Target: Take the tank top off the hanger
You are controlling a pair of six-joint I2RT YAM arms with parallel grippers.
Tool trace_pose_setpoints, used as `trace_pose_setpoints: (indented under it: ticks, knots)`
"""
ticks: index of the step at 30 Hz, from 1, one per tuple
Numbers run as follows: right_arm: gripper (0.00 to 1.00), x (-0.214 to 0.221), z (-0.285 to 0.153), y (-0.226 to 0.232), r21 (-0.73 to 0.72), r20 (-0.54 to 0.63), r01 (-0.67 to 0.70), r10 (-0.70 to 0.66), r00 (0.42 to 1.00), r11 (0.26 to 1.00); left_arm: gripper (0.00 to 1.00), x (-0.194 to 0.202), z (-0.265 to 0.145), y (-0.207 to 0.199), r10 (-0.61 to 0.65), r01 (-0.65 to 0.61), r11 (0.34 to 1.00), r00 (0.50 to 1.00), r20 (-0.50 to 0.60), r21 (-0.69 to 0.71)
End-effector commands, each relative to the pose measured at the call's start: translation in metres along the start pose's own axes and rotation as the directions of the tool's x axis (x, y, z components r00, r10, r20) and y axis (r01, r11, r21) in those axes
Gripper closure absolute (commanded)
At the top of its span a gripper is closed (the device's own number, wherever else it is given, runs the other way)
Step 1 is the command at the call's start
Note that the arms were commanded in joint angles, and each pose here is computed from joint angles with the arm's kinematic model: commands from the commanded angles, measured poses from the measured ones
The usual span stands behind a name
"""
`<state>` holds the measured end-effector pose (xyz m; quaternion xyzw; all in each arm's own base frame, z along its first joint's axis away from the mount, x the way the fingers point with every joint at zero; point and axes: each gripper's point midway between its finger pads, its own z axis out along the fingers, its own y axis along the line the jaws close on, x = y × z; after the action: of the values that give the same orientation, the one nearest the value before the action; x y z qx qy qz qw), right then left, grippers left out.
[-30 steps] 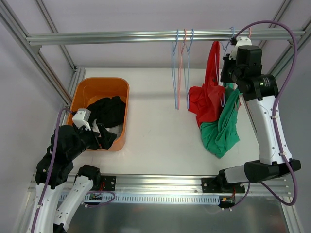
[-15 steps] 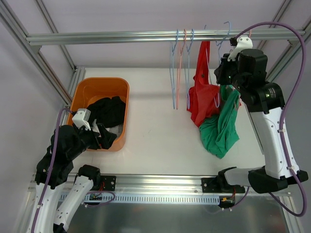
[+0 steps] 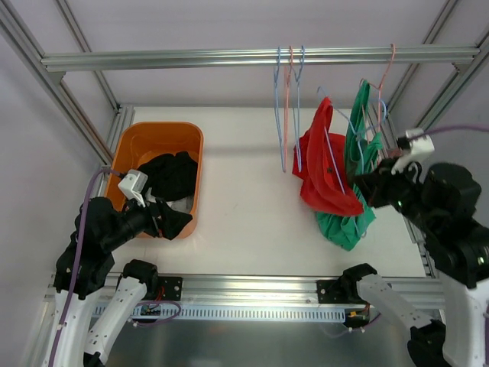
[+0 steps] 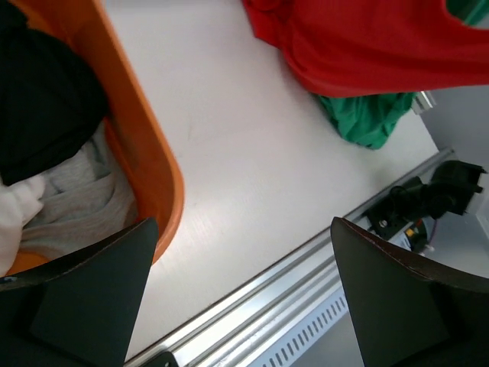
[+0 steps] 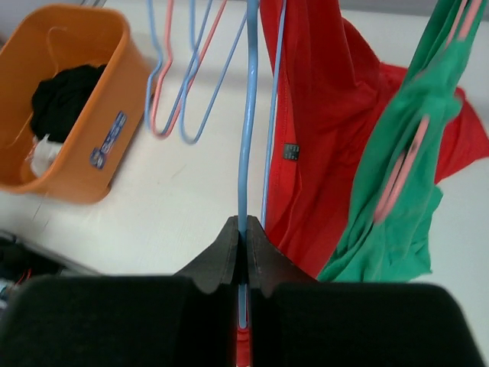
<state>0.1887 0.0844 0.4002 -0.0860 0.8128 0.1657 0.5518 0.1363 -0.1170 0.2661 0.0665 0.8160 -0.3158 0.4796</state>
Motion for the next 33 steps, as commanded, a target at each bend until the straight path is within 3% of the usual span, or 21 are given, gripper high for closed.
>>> trace_pose_setpoints:
  ticks: [1,4,6,12,17,21,27,33]
  knots:
    - [1.0,0.04,-0.042,0.019,-0.12,-0.07,-0.029,0.02,0.997,0.992,0.01,-0.033,0.001,-0.041,0.047,-0.058,0.979,0.997,0.062,0.195]
    - [1.0,0.069,-0.081,0.022,-0.154,-0.08,-0.03,0.018,0.997,0.988,0.01,-0.042,0.014,-0.05,0.028,-0.032,0.968,0.999,0.022,0.25]
    - [1.0,0.079,-0.108,0.025,-0.178,-0.037,-0.025,0.019,0.999,0.984,0.01,-0.057,0.015,-0.063,0.031,-0.046,0.954,0.998,0.053,0.298]
    - [1.0,0.118,-0.162,0.05,-0.338,-0.102,-0.025,-0.01,0.995,0.941,0.01,-0.061,0.033,-0.134,0.154,-0.174,0.889,0.985,0.082,0.424]
    - [1.0,0.143,-0.172,0.06,-0.417,-0.2,-0.06,-0.027,0.979,0.907,0.01,-0.061,0.05,-0.206,0.328,-0.391,0.85,0.917,0.225,0.353]
    - [1.0,0.143,-0.176,0.064,-0.458,-0.213,-0.062,-0.041,0.976,0.887,0.02,-0.068,0.064,-0.243,0.34,-0.42,0.842,0.901,0.27,0.34]
    - [1.0,0.134,-0.185,0.072,-0.501,-0.188,-0.053,-0.049,0.981,0.864,0.18,-0.085,0.083,-0.258,0.383,-0.471,0.842,0.865,0.324,0.262]
    - [1.0,0.13,-0.19,0.082,-0.551,-0.17,-0.054,-0.049,0.984,0.833,0.45,-0.09,0.093,-0.268,0.393,-0.489,0.839,0.848,0.355,0.239]
